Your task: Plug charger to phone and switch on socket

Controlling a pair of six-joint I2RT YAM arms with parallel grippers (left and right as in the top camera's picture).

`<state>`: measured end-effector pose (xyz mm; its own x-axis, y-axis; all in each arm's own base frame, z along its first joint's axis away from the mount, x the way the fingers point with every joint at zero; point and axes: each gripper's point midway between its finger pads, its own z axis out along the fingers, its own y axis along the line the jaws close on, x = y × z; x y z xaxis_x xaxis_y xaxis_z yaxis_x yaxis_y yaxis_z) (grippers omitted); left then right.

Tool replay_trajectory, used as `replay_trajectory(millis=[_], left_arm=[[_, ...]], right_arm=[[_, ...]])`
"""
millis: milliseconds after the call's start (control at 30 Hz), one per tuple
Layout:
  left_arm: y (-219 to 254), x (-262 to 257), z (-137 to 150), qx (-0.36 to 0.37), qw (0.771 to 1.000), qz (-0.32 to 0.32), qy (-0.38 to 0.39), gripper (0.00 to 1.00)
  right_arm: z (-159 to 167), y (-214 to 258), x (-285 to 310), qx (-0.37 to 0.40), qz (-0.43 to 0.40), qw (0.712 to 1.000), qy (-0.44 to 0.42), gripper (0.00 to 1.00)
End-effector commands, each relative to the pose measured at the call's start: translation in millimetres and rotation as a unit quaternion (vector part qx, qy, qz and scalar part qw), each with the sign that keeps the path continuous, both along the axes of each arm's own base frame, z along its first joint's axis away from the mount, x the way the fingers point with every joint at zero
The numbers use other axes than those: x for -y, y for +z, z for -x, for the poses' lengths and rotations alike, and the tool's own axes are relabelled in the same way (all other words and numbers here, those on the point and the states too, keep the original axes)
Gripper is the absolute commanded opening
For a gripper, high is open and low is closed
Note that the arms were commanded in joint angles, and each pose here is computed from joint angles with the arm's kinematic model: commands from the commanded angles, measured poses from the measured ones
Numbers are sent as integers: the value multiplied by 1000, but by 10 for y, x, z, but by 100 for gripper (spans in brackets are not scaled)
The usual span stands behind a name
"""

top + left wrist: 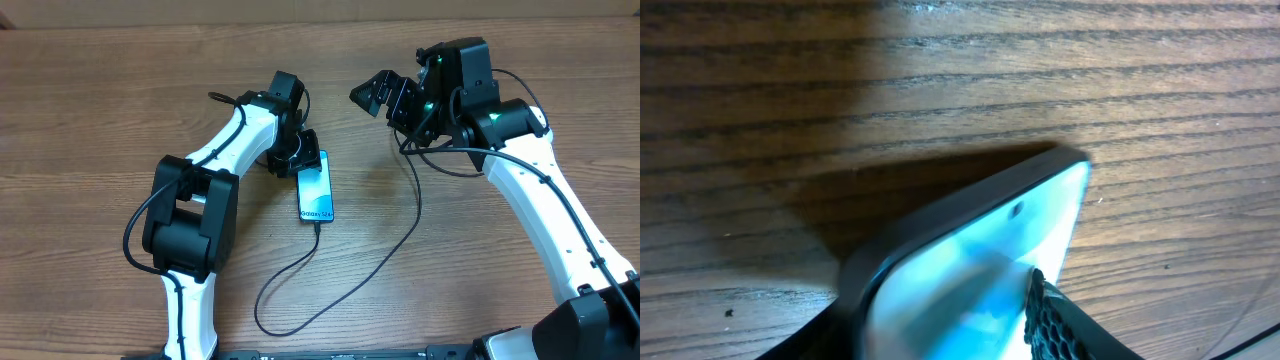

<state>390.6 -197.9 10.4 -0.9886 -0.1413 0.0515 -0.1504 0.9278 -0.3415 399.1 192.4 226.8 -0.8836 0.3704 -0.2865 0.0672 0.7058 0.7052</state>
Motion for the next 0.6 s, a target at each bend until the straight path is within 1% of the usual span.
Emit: replay_trajectory(millis=[0,433,467,500,567], left_arm=[[-33,17,41,-2,1000,-3,-12,50],[-33,16,44,-3,1000,-3,-12,49],[-33,16,44,-3,1000,-3,-13,53],[-33,15,44,-3,1000,-3,-13,63],[-33,14,43,-3,1000,-3,-12,76]], right_arm=[[0,131,10,20,0,1000,-1,100],[5,126,12,19,1,1000,-1,100],[5,126,12,19,1,1000,-1,100],[5,126,12,19,1,1000,0,100],[5,125,12,19,1,1000,0,100]])
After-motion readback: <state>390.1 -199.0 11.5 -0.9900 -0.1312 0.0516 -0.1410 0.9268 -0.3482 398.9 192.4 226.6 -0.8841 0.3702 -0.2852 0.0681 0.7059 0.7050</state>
